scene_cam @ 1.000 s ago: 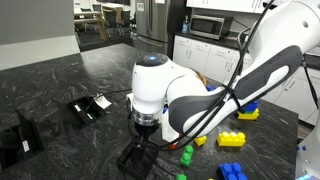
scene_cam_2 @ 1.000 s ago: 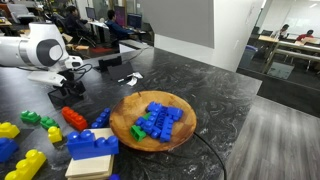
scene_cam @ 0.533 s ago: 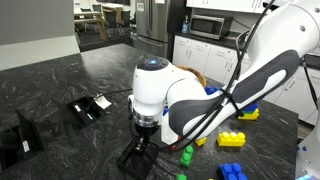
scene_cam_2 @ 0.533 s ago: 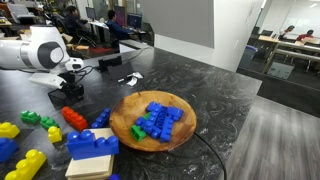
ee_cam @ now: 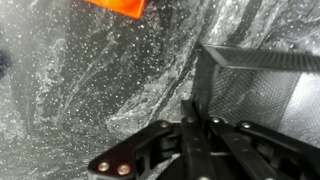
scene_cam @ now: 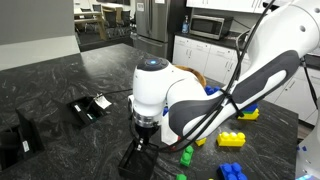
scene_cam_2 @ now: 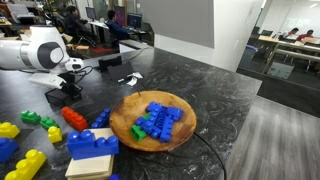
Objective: Bring the black box forward
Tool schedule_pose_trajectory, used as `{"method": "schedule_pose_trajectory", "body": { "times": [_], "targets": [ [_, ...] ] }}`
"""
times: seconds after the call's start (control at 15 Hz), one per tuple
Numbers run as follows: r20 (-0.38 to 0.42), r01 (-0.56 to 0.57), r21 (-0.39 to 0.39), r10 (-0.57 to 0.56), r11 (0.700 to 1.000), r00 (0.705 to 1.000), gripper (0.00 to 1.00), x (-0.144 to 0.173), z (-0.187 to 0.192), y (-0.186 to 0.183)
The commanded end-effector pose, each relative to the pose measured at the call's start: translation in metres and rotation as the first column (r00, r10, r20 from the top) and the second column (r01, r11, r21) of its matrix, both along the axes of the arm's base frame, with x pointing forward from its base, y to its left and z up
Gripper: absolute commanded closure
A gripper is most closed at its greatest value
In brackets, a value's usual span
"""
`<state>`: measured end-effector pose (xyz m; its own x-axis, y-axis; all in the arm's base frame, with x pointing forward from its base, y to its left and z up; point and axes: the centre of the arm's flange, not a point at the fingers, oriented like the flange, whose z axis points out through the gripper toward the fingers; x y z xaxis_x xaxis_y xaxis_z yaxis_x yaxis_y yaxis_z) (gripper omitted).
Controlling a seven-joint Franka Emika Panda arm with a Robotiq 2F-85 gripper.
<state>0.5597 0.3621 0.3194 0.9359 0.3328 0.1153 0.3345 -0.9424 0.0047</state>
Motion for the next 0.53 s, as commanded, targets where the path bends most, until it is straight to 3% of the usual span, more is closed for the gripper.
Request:
{"method": "schedule_pose_trajectory", "body": {
  "times": [0.0, 0.2, 0.47],
  "targets": [
    [0.009, -0.046, 0.011, 0.046, 0.999, 0.999, 1.0, -0.002, 0.003, 0.0],
    [-0.003, -0.163, 0.011, 0.163, 0.987, 0.987, 0.99, -0.009, 0.01, 0.009],
    [0.015, -0.393, 0.022, 0.393, 0.919, 0.919, 0.99, -0.031, 0.027, 0.029]
  ]
}}
